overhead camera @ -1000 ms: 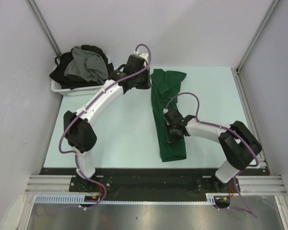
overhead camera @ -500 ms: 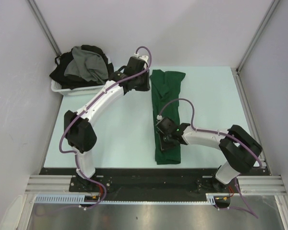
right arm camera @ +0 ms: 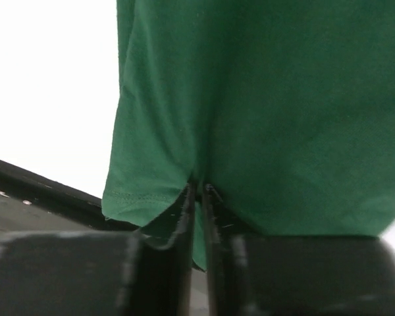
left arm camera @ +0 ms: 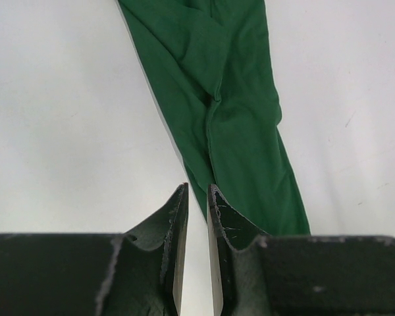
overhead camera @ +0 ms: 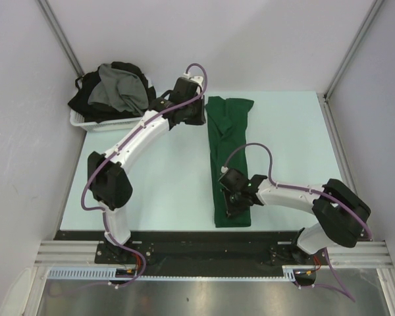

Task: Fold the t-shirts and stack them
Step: Rotate the tshirt 90 degrees

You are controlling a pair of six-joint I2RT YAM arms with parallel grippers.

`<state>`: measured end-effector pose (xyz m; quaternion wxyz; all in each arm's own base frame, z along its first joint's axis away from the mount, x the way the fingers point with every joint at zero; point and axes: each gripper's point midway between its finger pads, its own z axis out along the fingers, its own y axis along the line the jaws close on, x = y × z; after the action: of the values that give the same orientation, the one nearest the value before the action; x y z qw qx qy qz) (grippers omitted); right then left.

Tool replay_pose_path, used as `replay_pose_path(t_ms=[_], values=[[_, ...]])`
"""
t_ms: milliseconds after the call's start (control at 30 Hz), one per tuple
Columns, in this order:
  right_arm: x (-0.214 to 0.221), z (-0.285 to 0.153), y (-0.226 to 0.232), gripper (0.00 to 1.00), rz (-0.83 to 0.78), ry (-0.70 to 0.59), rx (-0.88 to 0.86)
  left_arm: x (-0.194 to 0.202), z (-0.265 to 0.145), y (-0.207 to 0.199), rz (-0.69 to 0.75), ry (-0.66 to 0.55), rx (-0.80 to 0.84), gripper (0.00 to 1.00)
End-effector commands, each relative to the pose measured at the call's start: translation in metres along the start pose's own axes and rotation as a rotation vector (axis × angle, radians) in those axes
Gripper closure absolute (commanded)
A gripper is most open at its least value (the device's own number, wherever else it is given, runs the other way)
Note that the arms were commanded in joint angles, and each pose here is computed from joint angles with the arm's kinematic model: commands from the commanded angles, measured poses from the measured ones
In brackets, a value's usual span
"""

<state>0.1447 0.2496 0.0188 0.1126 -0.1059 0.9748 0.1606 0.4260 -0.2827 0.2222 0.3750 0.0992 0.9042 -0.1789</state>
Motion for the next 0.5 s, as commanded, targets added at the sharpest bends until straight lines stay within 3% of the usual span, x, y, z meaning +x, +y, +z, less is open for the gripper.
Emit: replay_pose_path(t_ms=[0, 133, 300, 467], values=[[-0.008, -0.014, -0.010, 0.80, -0.066, -0.007, 0.100, -0.017, -0.026, -0.007, 0.005, -0.065, 0.038, 0.78], [-0.049, -0.037, 0.001, 0.66, -0.100, -0.103, 0.109, -0.004, -0.030, -0.002, 0.020, -0.044, 0.024, 0.77], [-0.097, -0.071, 0.007, 0.64, -0.101, -0.187, 0.100, 0.016, -0.043, -0.001, 0.027, -0.018, 0.024, 0.75], [-0.098, -0.082, -0.016, 0.65, -0.040, -0.160, 0.103, 0.038, -0.056, -0.005, 0.030, 0.027, 0.033, 0.75]])
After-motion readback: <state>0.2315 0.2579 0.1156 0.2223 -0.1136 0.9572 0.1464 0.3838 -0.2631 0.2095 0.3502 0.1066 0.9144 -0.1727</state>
